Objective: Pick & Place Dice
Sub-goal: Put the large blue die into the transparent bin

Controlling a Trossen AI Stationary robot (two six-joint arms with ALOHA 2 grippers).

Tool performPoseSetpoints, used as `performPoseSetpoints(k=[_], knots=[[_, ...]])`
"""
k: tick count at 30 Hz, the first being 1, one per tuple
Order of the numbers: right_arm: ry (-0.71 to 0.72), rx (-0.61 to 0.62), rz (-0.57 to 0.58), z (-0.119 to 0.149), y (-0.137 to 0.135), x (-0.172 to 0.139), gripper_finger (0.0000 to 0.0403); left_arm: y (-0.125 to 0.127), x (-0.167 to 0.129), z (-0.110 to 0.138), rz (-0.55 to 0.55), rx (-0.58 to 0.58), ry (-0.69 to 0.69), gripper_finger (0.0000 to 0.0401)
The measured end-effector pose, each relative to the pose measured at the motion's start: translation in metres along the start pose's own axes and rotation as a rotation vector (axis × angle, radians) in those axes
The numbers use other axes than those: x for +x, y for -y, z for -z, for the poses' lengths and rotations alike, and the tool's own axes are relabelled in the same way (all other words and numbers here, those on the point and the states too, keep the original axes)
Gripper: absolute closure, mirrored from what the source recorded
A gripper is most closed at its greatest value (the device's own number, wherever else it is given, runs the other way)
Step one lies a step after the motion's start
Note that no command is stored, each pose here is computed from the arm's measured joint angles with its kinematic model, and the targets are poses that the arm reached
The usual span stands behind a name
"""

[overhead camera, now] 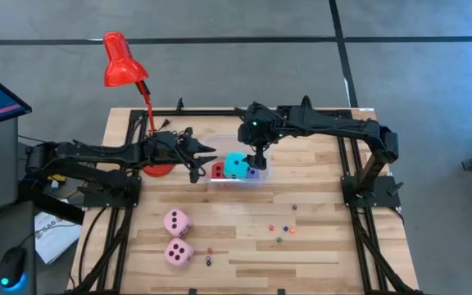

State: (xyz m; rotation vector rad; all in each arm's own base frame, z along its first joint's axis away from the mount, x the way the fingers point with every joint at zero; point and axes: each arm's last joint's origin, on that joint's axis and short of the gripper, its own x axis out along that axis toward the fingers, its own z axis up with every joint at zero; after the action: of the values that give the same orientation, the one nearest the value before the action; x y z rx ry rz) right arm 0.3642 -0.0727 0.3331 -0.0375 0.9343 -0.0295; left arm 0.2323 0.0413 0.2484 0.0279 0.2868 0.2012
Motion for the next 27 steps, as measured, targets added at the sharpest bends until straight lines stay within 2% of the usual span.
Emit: performPoseSetpoints(k=[4,8,13,19,27], knots=[[-0.011,0.018,-0.002,0.001,0.0,0.0,0.0003,0.001,0.0,0.0,0.047,-0.001,-0.001,0.0295],[-0.039,0.021,-0.005,0.004,0.0,0.0,0.0005,0.002,0.002,0.001,0.049,-0.007,-0.008,0.0298],[-0.081,-0.004,-0.017,0.008,-0.003,0.0,0.0036,0.002,0.002,0.001,0.049,-0.002,-0.009,0.0299],[-0.066,-0.027,-0.023,0.005,-0.008,0.001,0.0133,0.002,0.002,0.003,0.051,-0.001,-0.023,0.03],[-0.112,-0.061,-0.05,0.015,-0.021,0.012,0.0323,0.002,0.001,0.007,0.054,0.001,-0.072,0.03]])
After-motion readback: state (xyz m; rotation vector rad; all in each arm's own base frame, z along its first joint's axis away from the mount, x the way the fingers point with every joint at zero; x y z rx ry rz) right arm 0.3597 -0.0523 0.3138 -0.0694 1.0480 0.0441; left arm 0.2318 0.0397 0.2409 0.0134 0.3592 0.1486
